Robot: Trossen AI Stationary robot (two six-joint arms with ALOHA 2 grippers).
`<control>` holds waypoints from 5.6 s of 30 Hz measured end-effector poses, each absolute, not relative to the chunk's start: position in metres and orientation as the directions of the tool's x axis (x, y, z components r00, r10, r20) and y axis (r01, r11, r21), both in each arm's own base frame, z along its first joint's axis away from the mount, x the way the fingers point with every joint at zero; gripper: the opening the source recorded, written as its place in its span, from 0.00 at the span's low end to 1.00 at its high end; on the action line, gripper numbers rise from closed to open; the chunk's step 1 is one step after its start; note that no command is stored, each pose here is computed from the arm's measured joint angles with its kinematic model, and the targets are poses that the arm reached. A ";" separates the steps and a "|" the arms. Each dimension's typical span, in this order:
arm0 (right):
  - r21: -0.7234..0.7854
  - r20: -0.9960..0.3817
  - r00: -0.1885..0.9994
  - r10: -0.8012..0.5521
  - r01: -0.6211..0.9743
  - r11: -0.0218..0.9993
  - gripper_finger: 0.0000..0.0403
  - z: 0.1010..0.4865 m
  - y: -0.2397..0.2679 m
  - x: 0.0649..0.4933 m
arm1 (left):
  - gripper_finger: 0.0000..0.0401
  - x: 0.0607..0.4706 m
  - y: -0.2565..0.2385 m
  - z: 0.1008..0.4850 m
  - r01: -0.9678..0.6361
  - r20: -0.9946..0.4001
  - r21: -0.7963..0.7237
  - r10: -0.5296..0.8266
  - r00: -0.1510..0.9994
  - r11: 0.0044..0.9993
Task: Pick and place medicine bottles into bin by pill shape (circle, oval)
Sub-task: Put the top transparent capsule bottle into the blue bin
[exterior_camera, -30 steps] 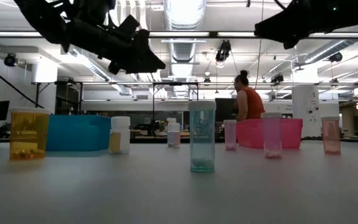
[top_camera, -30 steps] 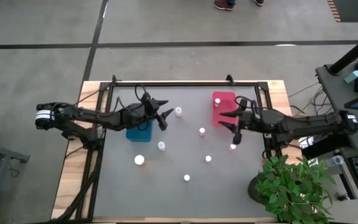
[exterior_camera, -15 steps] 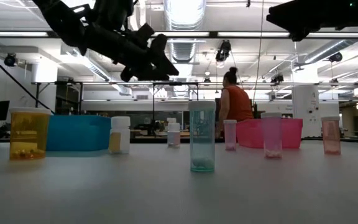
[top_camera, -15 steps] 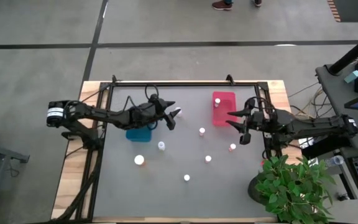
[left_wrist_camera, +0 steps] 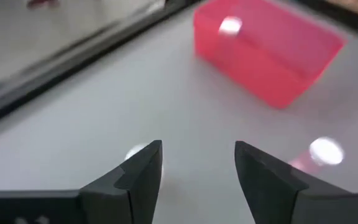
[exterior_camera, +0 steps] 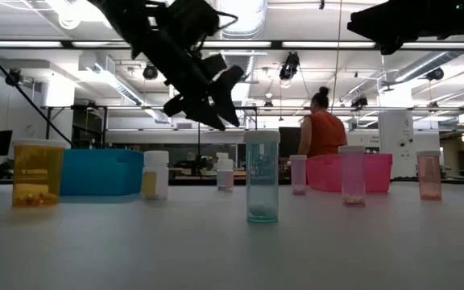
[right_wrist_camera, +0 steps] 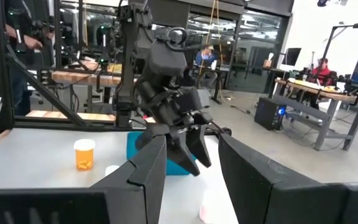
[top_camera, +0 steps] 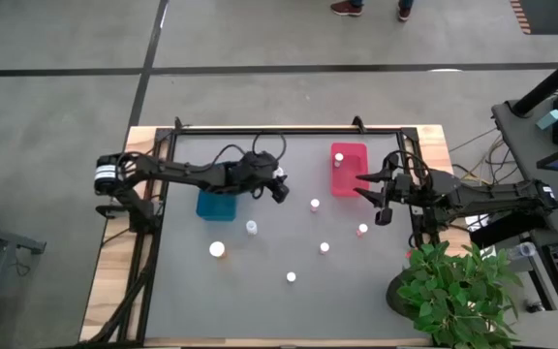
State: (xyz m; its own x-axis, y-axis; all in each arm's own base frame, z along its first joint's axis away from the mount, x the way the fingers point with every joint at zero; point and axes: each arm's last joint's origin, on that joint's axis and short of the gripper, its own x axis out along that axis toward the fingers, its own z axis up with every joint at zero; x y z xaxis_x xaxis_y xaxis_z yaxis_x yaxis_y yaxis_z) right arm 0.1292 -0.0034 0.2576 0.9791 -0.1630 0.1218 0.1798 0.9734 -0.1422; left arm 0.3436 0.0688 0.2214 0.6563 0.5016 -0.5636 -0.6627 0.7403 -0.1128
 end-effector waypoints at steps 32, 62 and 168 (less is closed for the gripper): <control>-0.166 0.104 0.980 -0.169 0.185 0.969 0.33 0.256 -0.004 0.129 | 0.56 0.389 0.104 0.238 -0.847 -0.708 -0.108 0.558 0.433 0.520; -0.176 0.094 0.981 -0.170 0.184 0.967 0.33 0.255 -0.004 0.130 | 0.64 0.395 0.109 0.195 -0.895 -0.775 -0.076 0.538 0.331 0.440; -0.189 0.068 0.983 -0.172 0.182 0.965 0.33 0.253 -0.004 0.131 | 0.32 0.227 0.035 0.202 -0.961 -0.808 -0.068 0.551 0.211 0.268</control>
